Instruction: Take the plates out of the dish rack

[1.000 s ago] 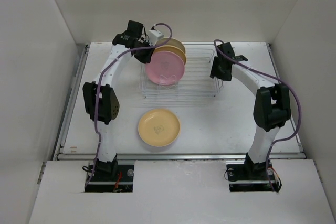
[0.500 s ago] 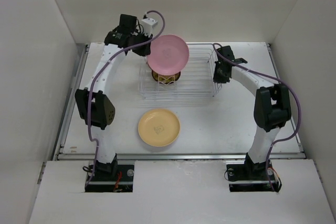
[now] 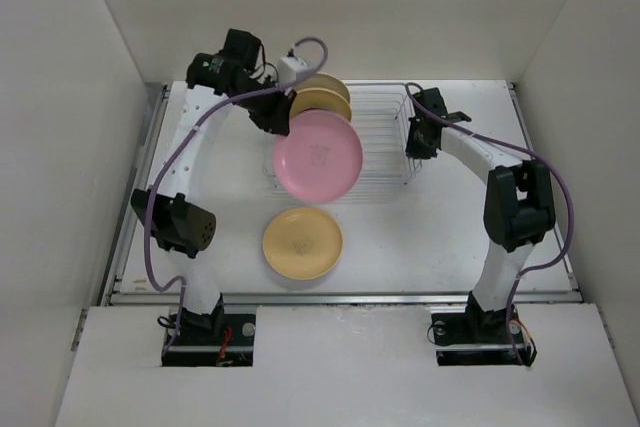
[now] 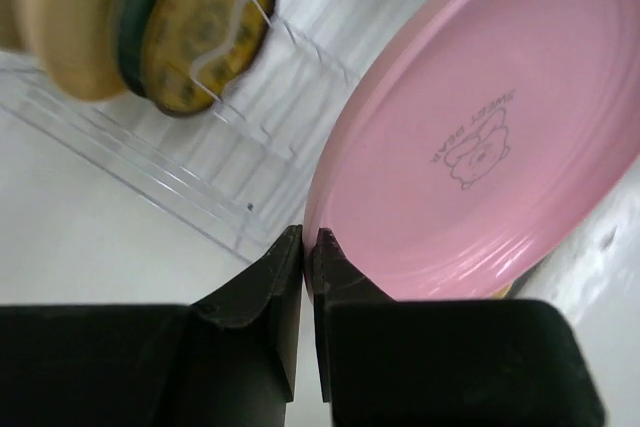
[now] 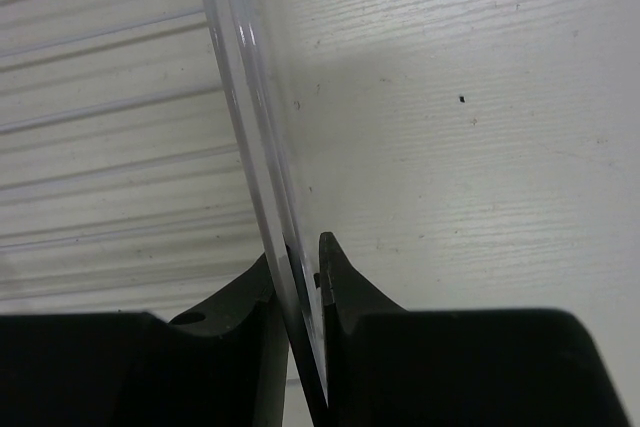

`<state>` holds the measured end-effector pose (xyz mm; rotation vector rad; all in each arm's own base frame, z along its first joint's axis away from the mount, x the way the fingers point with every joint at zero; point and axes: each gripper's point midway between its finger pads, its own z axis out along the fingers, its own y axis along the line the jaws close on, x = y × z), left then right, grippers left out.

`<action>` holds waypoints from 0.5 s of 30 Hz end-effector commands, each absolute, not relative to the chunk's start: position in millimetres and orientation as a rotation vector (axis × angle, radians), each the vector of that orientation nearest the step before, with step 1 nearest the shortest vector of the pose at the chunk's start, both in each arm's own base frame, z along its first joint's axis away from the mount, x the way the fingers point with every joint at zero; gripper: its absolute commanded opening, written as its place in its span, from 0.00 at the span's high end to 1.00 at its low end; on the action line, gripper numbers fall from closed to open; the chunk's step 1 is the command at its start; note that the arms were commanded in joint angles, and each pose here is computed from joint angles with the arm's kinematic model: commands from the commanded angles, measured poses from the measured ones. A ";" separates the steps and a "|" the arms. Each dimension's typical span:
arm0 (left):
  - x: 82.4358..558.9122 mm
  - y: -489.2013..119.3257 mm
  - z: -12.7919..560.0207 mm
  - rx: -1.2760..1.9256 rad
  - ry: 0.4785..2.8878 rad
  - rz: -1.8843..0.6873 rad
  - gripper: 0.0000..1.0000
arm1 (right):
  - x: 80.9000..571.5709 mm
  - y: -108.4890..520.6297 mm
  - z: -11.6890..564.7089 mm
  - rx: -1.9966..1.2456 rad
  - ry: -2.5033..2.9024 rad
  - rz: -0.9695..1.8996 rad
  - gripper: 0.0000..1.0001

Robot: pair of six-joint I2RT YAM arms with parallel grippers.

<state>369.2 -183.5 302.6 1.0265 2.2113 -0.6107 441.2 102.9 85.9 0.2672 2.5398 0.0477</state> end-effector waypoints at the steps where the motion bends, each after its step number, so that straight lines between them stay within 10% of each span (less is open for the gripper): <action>1: 270.5 -152.1 231.9 1.398 2.588 -0.676 1.00 | 450.8 98.5 109.1 0.311 2.446 0.031 0.87; 15: 213.5 -148.3 146.1 1.766 2.854 -0.752 0.92 | 446.4 95.0 102.5 0.303 2.461 0.006 0.82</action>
